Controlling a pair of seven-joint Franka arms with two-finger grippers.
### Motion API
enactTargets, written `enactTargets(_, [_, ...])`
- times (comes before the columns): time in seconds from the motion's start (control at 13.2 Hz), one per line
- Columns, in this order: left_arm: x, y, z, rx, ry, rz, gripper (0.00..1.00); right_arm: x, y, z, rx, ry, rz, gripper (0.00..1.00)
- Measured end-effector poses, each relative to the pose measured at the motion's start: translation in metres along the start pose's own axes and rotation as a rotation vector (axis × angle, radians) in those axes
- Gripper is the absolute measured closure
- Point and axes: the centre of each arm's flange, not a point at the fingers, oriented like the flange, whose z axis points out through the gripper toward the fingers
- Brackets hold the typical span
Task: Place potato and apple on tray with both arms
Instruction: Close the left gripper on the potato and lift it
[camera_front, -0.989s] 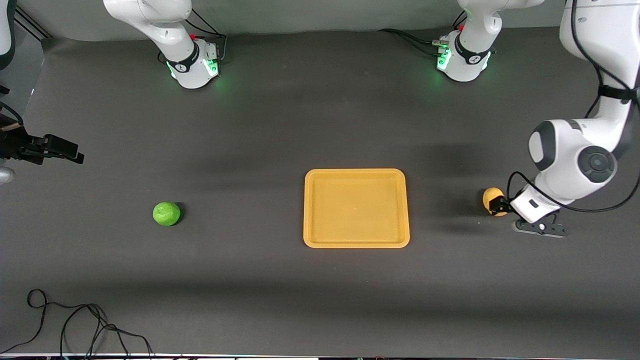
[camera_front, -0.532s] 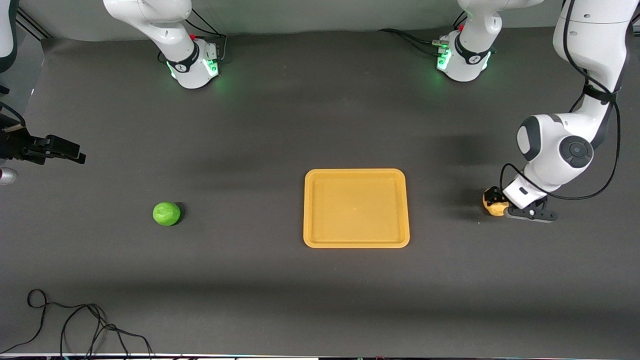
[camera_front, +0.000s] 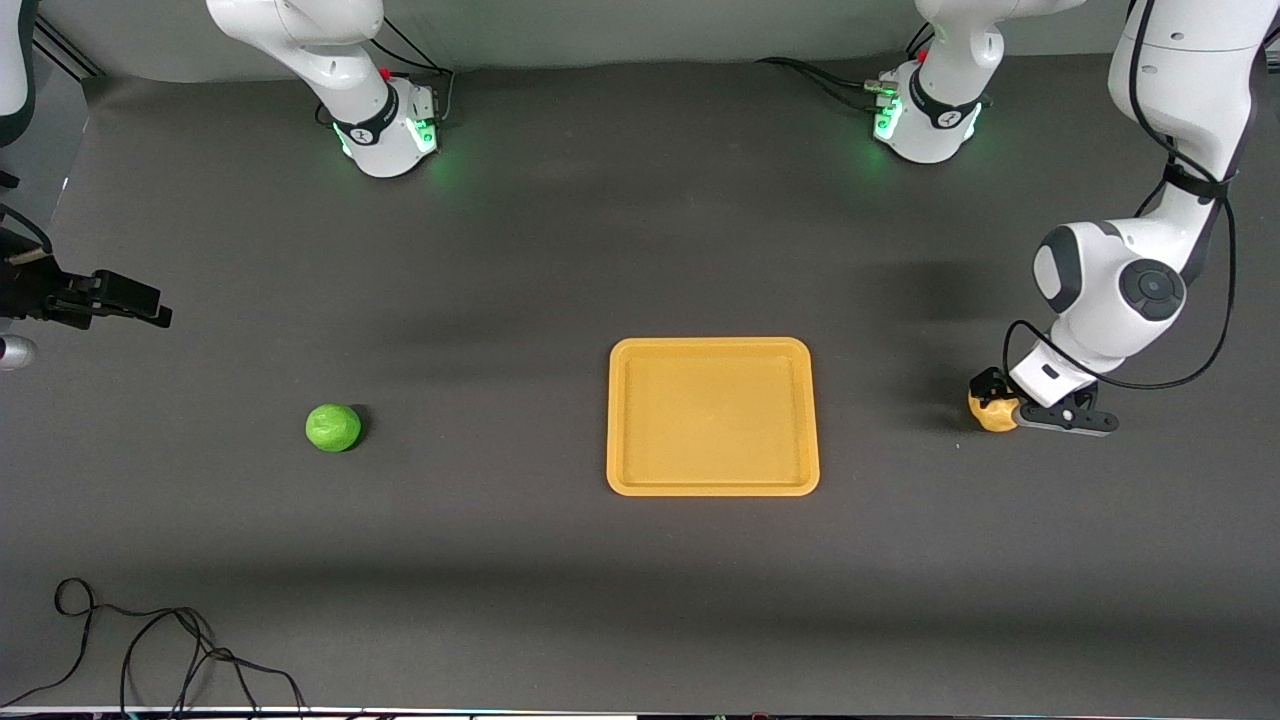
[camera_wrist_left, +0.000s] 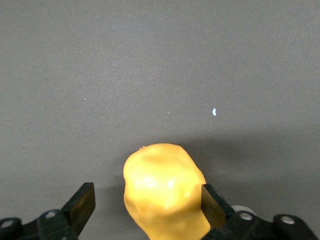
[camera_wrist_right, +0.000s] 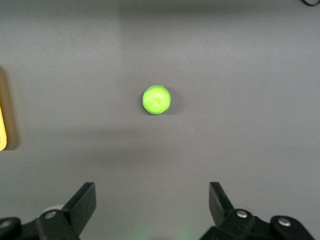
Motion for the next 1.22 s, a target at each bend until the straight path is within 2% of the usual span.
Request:
enactTargets(0.3, [-0.011, 0.006, 0.020, -0.001, 0.017, -0.004, 0.07, 0.000, 0.000, 0.000, 0.000, 0.000, 0.000, 0.00])
enactTargets(0.38, [-0.013, 0.006, 0.027, -0.001, 0.017, -0.005, 0.13, 0.000, 0.000, 0.000, 0.000, 0.000, 0.000, 0.00])
enactTargets(0.84, [-0.014, 0.006, 0.032, 0.000, 0.023, -0.006, 0.16, 0.000, 0.000, 0.000, 0.000, 0.000, 0.000, 0.00])
enactTargets(0.99, [-0.013, 0.006, 0.032, 0.000, 0.026, -0.011, 0.35, 0.000, 0.000, 0.000, 0.000, 0.000, 0.000, 0.00])
enactTargets(1.06, [-0.012, 0.007, 0.031, 0.000, 0.029, -0.016, 0.35, 0.000, 0.000, 0.000, 0.000, 0.000, 0.000, 0.00])
enactTargets(1.22, [-0.009, 0.013, 0.026, -0.003, 0.028, -0.028, 0.41, 0.000, 0.000, 0.000, 0.000, 0.000, 0.000, 0.00])
